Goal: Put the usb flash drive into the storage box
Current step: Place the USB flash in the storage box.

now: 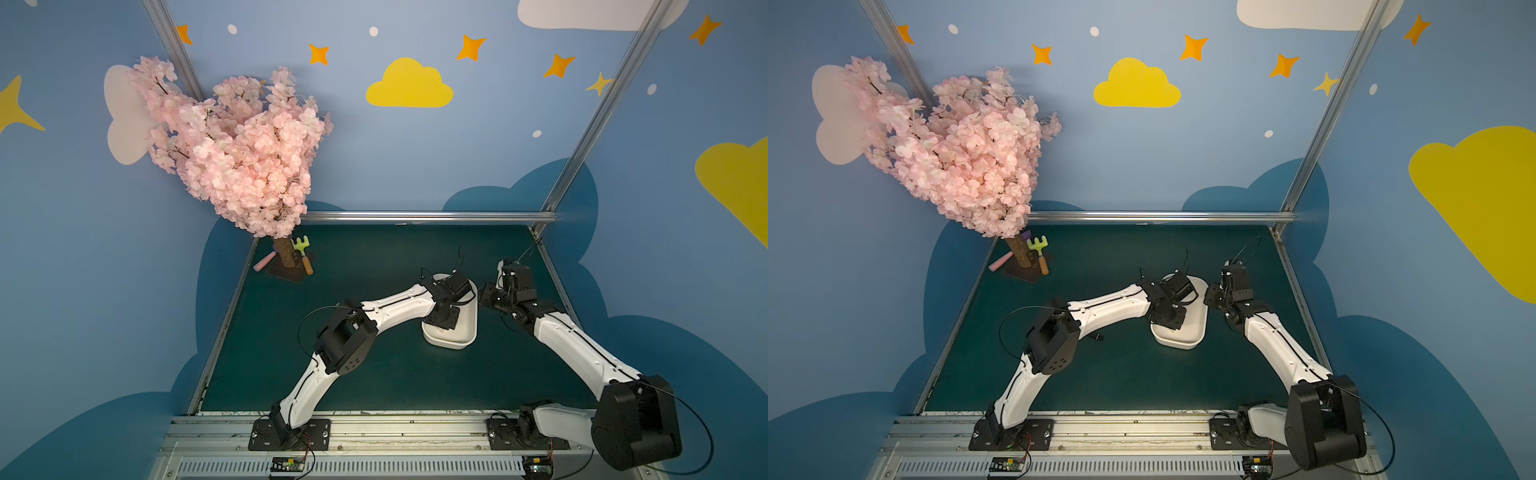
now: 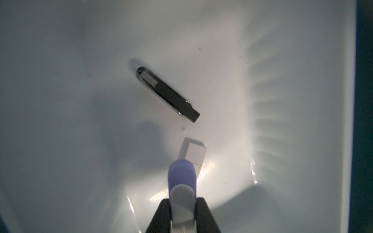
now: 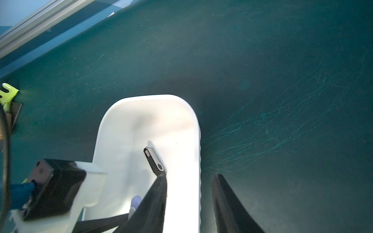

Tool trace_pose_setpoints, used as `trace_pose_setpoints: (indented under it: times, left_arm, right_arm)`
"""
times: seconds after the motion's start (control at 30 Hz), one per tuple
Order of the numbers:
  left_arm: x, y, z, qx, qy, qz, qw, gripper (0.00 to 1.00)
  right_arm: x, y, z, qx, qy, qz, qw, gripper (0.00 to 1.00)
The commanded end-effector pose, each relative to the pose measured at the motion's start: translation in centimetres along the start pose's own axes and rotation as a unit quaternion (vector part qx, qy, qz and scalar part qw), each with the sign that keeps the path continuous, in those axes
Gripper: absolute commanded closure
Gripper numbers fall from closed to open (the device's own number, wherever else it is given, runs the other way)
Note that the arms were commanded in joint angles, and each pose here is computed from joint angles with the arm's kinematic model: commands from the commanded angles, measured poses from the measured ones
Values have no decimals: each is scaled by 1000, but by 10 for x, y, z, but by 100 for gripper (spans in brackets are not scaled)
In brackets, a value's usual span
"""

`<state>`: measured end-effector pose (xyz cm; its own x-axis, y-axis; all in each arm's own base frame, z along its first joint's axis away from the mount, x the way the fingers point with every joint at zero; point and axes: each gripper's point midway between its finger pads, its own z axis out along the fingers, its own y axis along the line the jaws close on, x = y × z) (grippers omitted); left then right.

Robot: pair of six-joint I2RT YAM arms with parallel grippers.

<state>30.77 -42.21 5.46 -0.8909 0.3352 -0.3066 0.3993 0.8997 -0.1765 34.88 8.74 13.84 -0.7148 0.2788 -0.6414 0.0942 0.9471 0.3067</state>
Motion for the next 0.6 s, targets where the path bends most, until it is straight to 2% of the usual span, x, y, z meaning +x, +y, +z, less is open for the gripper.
trace_pose_setpoints:
  times: [0.0, 0.1, 0.23, 0.4, 0.5, 0.57]
  left_arm:
    - [0, 3, 1, -10, 4, 6, 1000, 67]
    - [-2, 3, -2, -9, 2, 5, 1000, 60]
    - [-7, 2, -17, -7, -15, 5, 1000, 58]
    - [-12, 15, -81, -16, -73, 3, 997, 58]
    - [1, 45, -132, -31, -118, -10, 992, 55]
    - [25, 77, -158, -36, -136, -33, 989, 52]
  right_arm:
    - [-9, 5, -1, -7, -4, 0, 1000, 58]
    - [-8, 6, 0, -9, 0, -2, 1000, 57]
    - [-8, 7, 0, -11, 1, -5, 1000, 57]
    - [-9, 25, -4, -59, 5, -34, 998, 57]
    - [-5, 48, -6, -108, 19, -52, 993, 57]
    - [-1, 66, -8, -136, 31, -71, 988, 58]
